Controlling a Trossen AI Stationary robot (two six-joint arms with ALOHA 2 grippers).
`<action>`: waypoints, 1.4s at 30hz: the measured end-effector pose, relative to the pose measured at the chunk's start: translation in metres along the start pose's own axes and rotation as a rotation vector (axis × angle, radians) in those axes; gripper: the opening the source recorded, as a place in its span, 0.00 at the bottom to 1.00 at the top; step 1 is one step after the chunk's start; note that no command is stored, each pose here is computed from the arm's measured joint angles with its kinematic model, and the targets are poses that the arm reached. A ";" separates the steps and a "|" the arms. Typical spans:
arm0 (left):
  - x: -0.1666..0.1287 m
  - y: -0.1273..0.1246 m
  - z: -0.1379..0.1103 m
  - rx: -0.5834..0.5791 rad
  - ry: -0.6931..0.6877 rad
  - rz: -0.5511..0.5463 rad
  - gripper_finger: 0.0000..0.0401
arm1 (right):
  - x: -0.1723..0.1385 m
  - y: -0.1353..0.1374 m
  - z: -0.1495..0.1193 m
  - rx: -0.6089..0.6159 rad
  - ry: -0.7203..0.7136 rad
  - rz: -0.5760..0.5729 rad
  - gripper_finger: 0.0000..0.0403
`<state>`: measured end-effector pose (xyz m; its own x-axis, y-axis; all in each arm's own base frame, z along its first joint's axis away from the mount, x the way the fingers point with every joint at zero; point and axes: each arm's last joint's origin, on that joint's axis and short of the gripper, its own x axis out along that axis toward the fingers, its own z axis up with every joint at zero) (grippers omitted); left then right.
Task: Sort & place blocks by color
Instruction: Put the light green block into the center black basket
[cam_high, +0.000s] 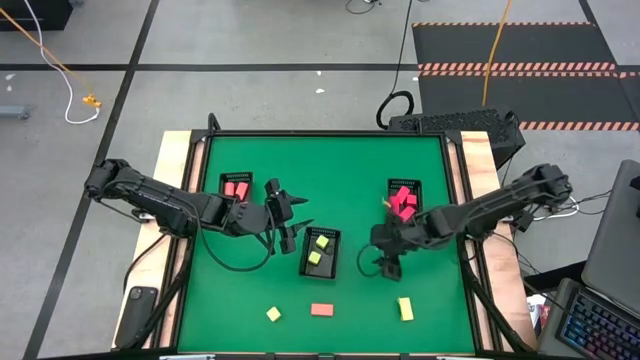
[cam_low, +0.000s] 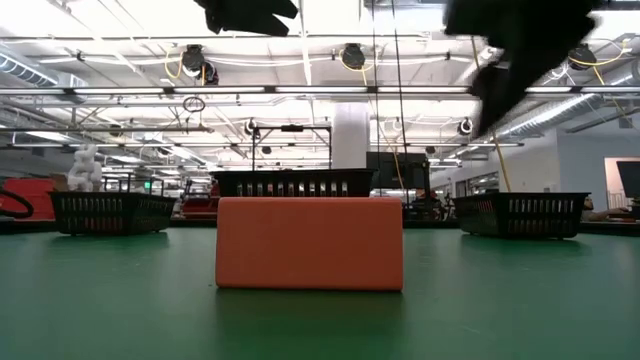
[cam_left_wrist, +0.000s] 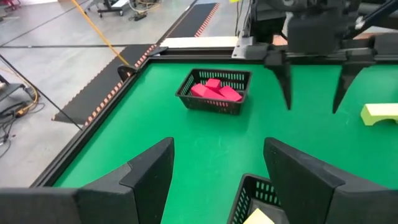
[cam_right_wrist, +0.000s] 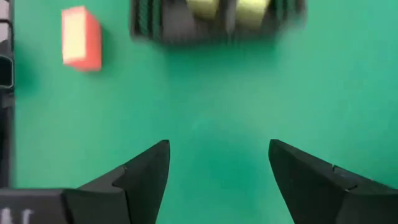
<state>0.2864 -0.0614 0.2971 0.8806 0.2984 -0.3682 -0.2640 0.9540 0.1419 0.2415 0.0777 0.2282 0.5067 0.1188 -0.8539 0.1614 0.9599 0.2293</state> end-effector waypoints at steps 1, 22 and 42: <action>0.000 0.000 0.000 -0.002 -0.003 0.001 0.62 | -0.001 0.002 -0.006 0.064 0.042 0.002 0.66; 0.000 0.000 -0.007 -0.084 0.064 0.015 0.62 | -0.004 0.035 -0.041 0.769 0.428 0.080 0.62; -0.020 -0.031 -0.012 -0.083 0.079 -0.117 0.62 | 0.040 0.077 -0.075 1.102 0.557 -0.090 0.62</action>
<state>0.2721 -0.0968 0.2886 0.8745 0.1834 -0.4491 -0.1961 0.9804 0.0187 0.2110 0.1755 0.1766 0.0712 0.4143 -0.9074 0.9399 0.2768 0.2001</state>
